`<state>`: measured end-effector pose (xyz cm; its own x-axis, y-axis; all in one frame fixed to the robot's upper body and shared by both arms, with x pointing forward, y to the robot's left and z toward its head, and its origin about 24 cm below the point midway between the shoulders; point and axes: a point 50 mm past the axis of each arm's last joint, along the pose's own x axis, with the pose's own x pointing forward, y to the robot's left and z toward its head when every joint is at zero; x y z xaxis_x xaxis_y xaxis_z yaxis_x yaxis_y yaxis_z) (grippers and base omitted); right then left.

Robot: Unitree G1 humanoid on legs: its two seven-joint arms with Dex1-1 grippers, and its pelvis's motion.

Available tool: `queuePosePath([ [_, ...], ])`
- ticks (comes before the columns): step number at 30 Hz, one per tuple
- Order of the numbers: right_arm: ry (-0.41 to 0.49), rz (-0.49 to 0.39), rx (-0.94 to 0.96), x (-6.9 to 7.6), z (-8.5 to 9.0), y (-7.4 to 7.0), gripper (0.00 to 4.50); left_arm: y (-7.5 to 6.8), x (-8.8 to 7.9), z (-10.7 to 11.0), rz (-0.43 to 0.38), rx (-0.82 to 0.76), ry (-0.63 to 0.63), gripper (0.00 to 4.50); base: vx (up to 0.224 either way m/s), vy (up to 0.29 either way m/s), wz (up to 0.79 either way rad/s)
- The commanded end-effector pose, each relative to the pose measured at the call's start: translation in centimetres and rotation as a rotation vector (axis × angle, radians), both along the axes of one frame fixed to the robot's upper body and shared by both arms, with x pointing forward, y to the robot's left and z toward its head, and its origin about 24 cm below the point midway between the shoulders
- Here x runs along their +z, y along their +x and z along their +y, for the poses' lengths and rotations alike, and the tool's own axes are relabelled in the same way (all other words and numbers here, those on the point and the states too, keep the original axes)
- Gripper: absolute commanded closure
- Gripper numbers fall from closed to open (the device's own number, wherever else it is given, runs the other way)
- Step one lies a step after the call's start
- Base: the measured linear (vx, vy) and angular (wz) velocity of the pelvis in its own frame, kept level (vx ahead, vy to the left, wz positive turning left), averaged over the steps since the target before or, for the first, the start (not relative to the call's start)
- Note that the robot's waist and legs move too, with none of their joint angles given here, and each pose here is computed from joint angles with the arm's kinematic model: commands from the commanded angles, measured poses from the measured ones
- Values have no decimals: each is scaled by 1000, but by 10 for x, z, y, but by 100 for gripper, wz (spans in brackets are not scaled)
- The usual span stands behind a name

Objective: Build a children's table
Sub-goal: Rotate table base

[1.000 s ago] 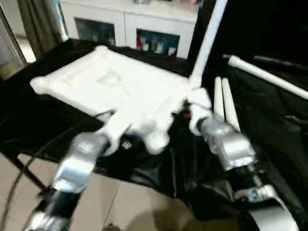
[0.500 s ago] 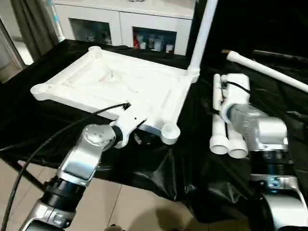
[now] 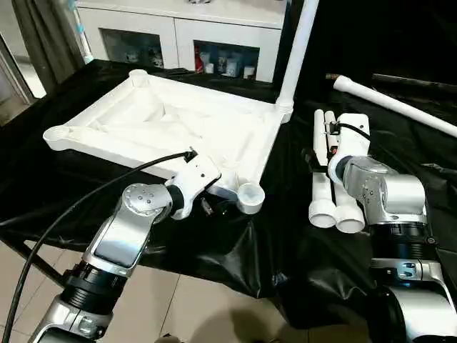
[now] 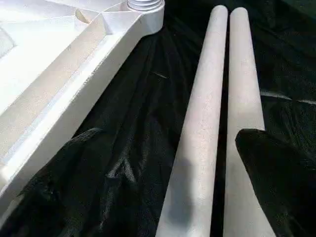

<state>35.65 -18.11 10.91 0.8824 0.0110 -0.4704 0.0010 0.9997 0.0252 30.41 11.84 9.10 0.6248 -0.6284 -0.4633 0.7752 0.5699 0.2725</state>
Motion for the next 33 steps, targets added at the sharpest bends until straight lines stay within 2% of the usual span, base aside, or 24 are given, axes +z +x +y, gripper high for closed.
queuePosePath([
  [1, 2, 5, -2, 3, 0, 1, 1, -1, 3, -2, -14, -13, -7, 0, 0, 0, 0],
  [12, 2, 5, -2, 3, 0, 1, 1, -1, 3, -2, -14, -13, -7, 0, 0, 0, 0],
  [13, 9, 37, -19, 3, -2, 1, 1, -4, 7, -2, -20, -59, -25, 0, 0, 0, 0],
  [15, 40, 101, 56, -7, 6, 7, 1, -15, 28, -9, -47, -167, -110, 0, 0, 0, 0],
  [16, 43, 110, 76, -10, 8, 8, 1, -17, 31, -10, -52, -182, -125, 0, 0, 0, 0],
  [25, 37, 108, 87, -9, 9, 11, 1, -17, 33, -9, -57, -175, -134, 0, 0, 0, 0],
  [29, 47, 3, 104, -2, 12, 15, 1, -16, 35, -7, -71, -146, -152, 0, 0, 0, 0],
  [32, 57, -213, 158, 12, 15, 17, 1, -5, 40, -1, -142, -17, -197, 0, 0, 0, 0],
  [33, 64, -274, 171, 16, 15, 14, 1, 5, 42, 5, -197, 115, -233, 0, 0, 0, 0],
])
